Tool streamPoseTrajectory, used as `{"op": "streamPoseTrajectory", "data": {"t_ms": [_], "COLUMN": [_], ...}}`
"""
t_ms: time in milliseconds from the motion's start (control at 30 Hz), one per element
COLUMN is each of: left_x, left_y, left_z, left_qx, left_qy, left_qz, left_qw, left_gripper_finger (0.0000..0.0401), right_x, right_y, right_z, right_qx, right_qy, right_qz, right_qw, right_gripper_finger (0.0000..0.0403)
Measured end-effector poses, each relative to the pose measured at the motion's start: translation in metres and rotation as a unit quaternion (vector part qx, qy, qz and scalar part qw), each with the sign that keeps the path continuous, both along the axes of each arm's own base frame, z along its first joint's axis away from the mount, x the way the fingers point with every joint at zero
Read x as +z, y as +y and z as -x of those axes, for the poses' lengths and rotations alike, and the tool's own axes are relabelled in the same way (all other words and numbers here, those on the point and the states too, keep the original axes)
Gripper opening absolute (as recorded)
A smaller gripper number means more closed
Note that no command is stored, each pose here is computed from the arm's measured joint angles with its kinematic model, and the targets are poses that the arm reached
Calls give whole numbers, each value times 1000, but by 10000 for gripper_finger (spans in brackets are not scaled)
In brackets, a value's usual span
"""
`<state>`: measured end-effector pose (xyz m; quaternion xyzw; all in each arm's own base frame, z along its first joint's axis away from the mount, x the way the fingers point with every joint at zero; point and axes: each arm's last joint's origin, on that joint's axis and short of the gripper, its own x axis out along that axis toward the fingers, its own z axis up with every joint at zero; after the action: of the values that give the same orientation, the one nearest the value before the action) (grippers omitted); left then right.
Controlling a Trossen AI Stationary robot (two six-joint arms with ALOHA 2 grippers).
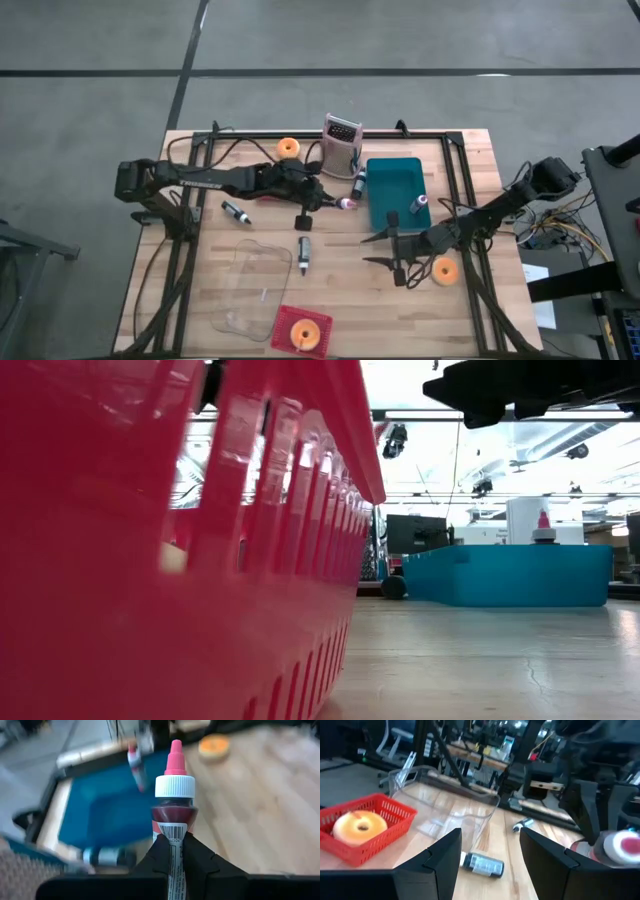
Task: Pick & Place Food Item
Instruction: Put the pink food coloring bottle into the blue bin
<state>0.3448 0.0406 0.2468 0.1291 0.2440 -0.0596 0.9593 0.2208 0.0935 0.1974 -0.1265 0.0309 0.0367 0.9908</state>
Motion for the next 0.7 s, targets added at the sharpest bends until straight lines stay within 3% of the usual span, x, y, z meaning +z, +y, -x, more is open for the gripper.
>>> {"op": "streamPoseTrajectory", "data": {"t_ms": [167,367,600,700], "left_x": [-1,-7,-16,-20], "left_y": [-7,-11,-12,-12], "left_z": [5,20,25,22], "left_qx": [-25,-41,-36,-30], "left_qy": [-109,-231,-283,-279], "left_qz": [0,40,74,77], "left_qw": [994,971,956,957], "left_gripper_finger": [26,26,26,26], "right_x": [-3,-5,-2,2], "right_y": [-8,-32,-62,-72], "right_z": [13,34,25,19], "right_qx": [-22,-60,-58,-68], "right_qy": [-71,-178,-195,-196], "right_qz": [6,-6,-49,-53], "right_qw": [997,982,978,977], "right_gripper_finger": [198,198,198,198]}}
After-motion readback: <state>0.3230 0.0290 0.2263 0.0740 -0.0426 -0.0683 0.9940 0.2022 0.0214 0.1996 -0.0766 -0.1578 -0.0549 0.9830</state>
